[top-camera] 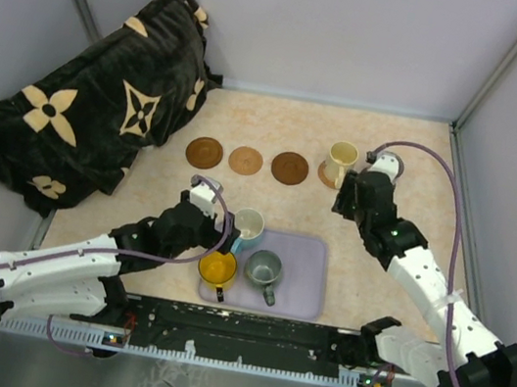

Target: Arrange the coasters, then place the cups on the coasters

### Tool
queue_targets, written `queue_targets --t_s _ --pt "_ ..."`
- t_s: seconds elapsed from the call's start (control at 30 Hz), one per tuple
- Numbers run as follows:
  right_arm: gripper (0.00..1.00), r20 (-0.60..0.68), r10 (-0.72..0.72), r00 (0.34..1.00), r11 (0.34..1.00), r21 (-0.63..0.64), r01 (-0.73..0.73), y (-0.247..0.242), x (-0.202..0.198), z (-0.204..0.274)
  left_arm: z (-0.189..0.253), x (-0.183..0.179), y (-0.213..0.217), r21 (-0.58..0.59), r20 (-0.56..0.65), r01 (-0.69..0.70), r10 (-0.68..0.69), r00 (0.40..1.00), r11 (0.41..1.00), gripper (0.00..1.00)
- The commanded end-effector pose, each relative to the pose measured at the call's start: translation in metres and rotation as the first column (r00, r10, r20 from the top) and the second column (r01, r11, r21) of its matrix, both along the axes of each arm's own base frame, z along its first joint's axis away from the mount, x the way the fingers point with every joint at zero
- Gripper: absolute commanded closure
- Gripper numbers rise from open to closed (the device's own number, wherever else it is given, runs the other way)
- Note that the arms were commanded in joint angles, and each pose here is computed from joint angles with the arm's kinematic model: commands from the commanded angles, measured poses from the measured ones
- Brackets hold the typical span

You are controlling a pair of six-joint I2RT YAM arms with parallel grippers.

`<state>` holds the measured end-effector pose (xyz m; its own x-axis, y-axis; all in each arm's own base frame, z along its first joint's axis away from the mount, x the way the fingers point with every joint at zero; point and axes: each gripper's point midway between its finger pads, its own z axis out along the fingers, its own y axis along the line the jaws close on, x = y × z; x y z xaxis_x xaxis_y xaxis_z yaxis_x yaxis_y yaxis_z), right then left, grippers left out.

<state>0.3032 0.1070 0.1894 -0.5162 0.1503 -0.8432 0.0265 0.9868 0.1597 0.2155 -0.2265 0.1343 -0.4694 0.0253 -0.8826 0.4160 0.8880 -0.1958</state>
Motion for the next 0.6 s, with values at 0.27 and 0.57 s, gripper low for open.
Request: queue_targets --t_s 0.27,0.57 --pt "0.58 -0.034 0.162 0.986 0.986 0.042 -0.16 0.049 -0.043 -0.008 0.003 -0.021 -0.013 -0.034 -0.038 0.065 -0.067 0.997 0.997 0.04" --pt "0.47 -0.147 0.367 0.919 0.93 0.065 -0.361 0.118 -0.13 -0.031 0.007 -0.024 -0.008 -0.068 -0.038 0.038 -0.04 0.998 0.997 0.03"
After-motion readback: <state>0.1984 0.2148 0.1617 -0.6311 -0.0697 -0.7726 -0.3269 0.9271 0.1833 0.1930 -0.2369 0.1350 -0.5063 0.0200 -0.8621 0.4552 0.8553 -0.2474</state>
